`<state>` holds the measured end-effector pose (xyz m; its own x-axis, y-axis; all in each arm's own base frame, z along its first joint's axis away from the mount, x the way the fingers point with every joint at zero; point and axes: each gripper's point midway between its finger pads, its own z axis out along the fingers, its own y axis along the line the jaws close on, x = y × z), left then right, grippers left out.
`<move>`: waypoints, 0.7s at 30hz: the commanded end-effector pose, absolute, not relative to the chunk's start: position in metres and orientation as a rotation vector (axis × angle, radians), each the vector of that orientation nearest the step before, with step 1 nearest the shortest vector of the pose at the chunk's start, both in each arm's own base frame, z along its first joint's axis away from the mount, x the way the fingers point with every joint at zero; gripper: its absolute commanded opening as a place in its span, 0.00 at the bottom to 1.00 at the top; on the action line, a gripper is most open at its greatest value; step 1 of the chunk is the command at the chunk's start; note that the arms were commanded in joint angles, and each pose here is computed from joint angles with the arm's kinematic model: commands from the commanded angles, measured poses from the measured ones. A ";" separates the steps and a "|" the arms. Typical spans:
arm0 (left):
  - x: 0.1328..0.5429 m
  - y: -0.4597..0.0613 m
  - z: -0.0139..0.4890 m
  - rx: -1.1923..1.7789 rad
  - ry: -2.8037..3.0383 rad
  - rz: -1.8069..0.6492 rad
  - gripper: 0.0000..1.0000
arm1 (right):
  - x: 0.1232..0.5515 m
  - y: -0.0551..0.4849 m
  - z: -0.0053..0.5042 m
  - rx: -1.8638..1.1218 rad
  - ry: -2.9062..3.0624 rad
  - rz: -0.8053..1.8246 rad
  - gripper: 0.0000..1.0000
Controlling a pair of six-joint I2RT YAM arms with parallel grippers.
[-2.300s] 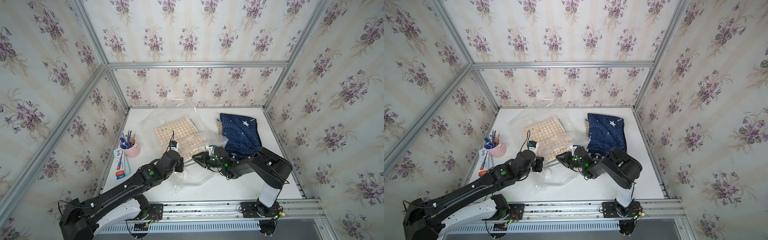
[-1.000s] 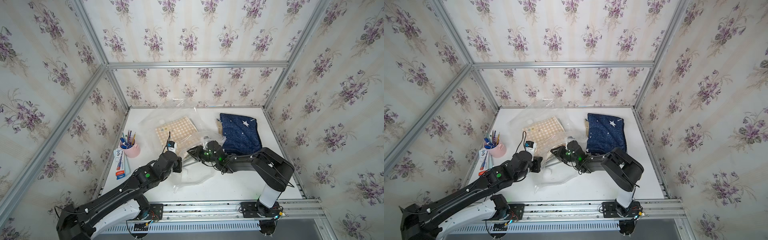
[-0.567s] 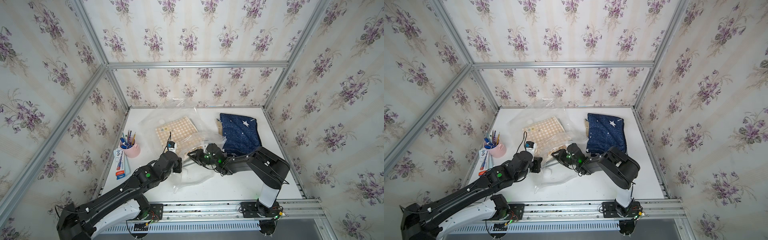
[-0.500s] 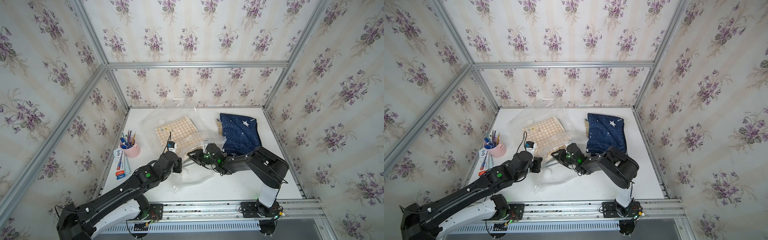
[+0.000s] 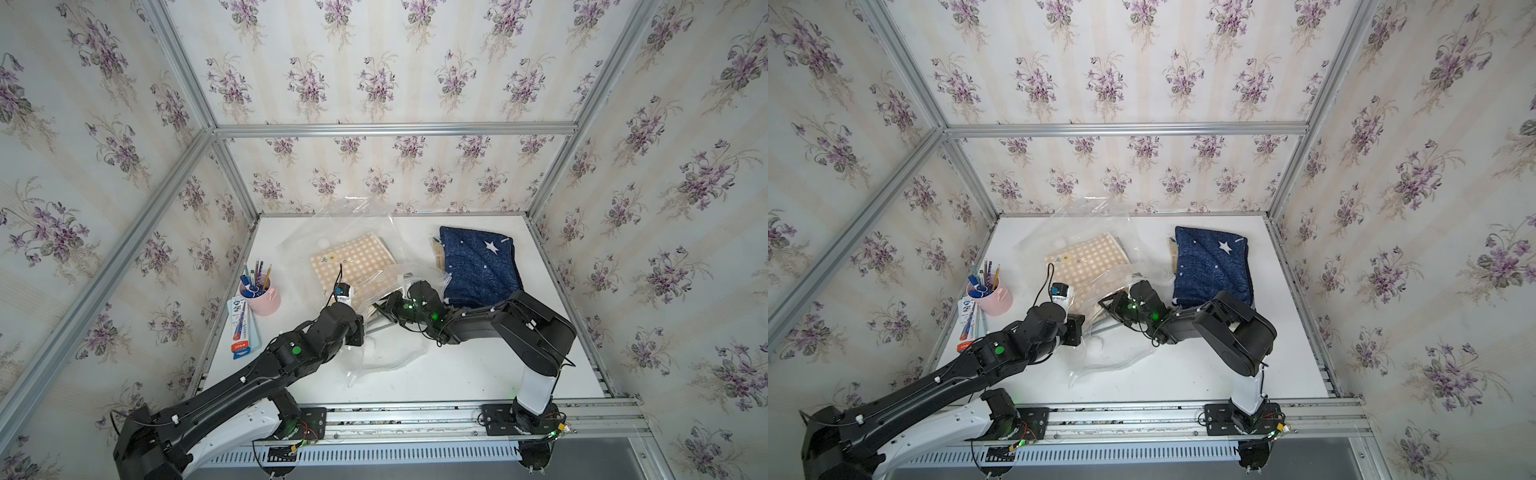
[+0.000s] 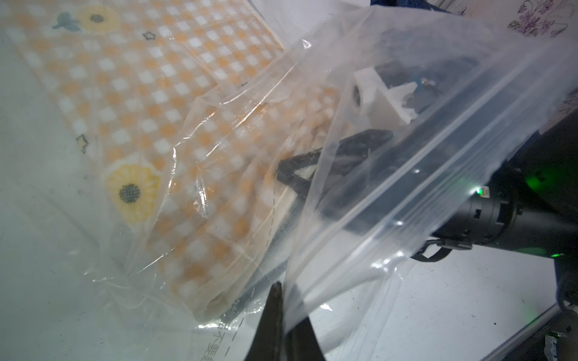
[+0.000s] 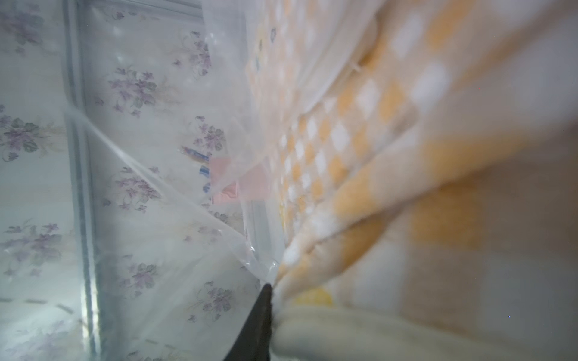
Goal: Take the blanket out of the vacuum bag
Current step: Take out the blanket from the vacuum bag.
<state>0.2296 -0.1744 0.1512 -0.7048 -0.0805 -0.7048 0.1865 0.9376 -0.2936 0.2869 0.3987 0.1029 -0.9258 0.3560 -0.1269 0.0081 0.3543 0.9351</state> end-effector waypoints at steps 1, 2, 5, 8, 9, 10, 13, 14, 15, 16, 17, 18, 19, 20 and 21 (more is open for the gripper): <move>0.231 -0.174 0.155 0.081 2.304 -0.440 0.07 | 0.293 0.407 0.128 0.267 2.249 1.629 0.24; 0.230 -0.174 0.156 0.084 2.303 -0.438 0.07 | 0.294 0.408 0.129 0.264 2.251 1.621 0.24; 0.229 -0.172 0.158 0.085 2.303 -0.431 0.07 | 0.294 0.408 0.125 0.270 2.266 1.611 0.24; 0.229 -0.170 0.157 0.079 2.298 -0.425 0.07 | 0.291 0.404 0.115 0.291 2.285 1.609 0.24; 0.229 -0.170 0.157 0.080 2.299 -0.424 0.07 | 0.289 0.402 0.113 0.297 2.291 1.605 0.25; 0.229 -0.170 0.157 0.078 2.299 -0.427 0.07 | 0.288 0.401 0.111 0.302 2.295 1.602 0.26; 0.230 -0.171 0.158 0.081 2.297 -0.429 0.07 | 0.285 0.397 0.104 0.314 2.313 1.589 0.32; 0.230 -0.171 0.158 0.081 2.298 -0.429 0.07 | 0.285 0.396 0.102 0.321 2.317 1.584 0.35; 0.230 -0.172 0.159 0.082 2.297 -0.430 0.07 | 0.284 0.395 0.100 0.333 2.325 1.581 0.37; 0.231 -0.172 0.159 0.082 2.297 -0.429 0.07 | 0.284 0.394 0.098 0.342 2.327 1.584 0.40; 0.231 -0.172 0.159 0.083 2.296 -0.429 0.07 | 0.283 0.394 0.096 0.346 2.329 1.587 0.41; 0.231 -0.173 0.159 0.082 2.296 -0.433 0.07 | 0.284 0.395 0.094 0.351 2.332 1.588 0.43; 0.231 -0.173 0.159 0.083 2.296 -0.436 0.07 | 0.285 0.396 0.093 0.357 2.334 1.592 0.44; 0.231 -0.174 0.159 0.083 2.297 -0.437 0.07 | 0.285 0.397 0.092 0.360 2.332 1.598 0.45; 0.231 -0.174 0.159 0.083 2.298 -0.437 0.07 | 0.287 0.398 0.093 0.368 2.323 1.605 0.46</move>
